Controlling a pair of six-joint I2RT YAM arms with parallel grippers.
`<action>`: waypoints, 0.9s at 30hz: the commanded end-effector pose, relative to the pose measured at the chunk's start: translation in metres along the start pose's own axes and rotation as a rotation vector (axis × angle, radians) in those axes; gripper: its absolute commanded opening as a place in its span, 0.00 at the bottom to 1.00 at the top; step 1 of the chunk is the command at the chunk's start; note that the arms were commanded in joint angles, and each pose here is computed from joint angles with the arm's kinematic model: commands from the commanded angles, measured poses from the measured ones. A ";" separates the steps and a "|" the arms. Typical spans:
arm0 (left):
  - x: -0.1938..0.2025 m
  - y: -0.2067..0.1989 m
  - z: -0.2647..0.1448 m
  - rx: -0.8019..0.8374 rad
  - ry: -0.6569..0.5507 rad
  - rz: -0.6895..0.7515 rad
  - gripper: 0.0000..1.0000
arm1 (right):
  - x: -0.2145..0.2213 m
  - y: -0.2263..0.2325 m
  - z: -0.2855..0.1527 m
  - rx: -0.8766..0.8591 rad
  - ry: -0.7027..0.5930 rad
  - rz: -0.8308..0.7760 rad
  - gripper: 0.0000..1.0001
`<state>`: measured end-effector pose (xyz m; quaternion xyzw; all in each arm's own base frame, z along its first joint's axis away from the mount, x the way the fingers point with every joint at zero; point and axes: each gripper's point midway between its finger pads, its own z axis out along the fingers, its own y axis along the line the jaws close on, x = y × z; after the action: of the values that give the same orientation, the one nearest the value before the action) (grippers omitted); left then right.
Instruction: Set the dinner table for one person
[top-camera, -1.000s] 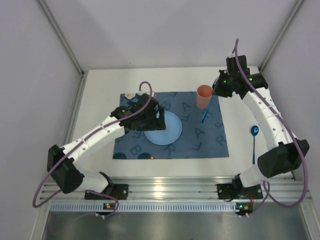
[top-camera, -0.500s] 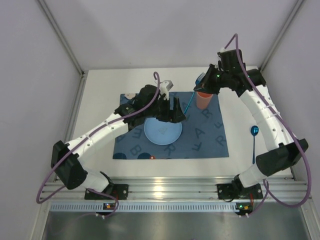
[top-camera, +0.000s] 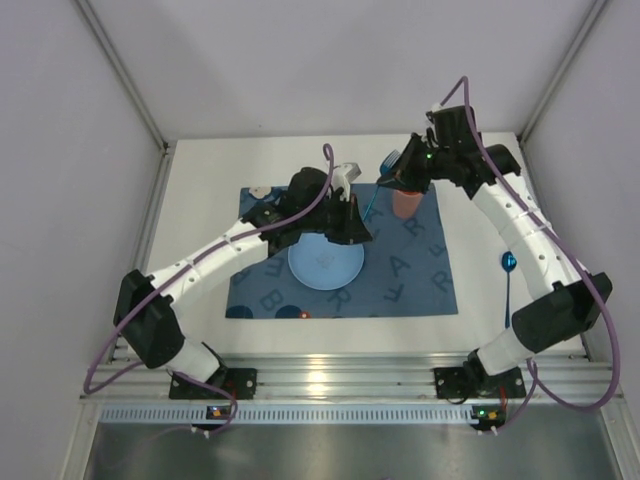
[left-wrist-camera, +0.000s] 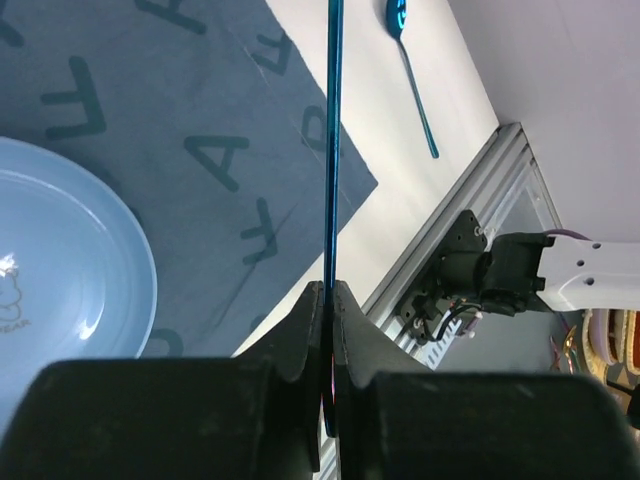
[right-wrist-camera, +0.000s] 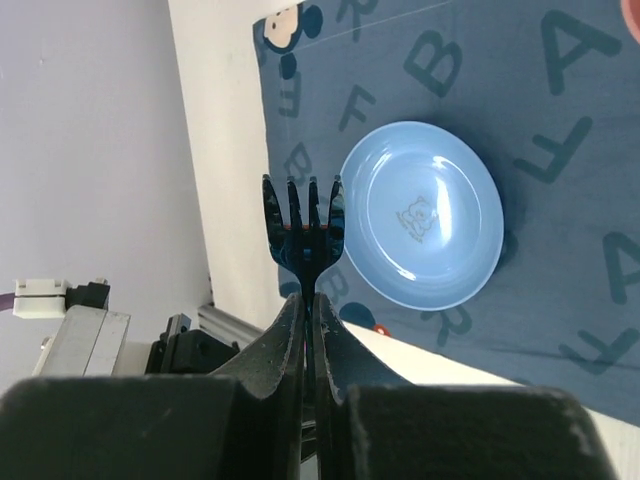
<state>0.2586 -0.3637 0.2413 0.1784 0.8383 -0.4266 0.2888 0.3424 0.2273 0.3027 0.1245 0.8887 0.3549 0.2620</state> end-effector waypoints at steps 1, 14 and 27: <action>-0.021 -0.007 -0.013 0.026 -0.077 0.023 0.00 | 0.030 0.026 0.002 -0.085 0.077 -0.027 0.00; 0.075 0.176 -0.102 -0.453 0.024 -0.286 0.00 | 0.029 0.037 0.020 -0.067 0.124 -0.123 1.00; 0.087 0.223 -0.111 -0.210 0.035 -0.608 0.00 | 0.043 0.015 0.032 -0.049 0.202 -0.125 1.00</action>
<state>0.2617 -0.1317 0.0803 -0.1228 0.9269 -0.3264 0.1390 0.3266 0.2761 0.2803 0.0378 0.9069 0.3678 0.2022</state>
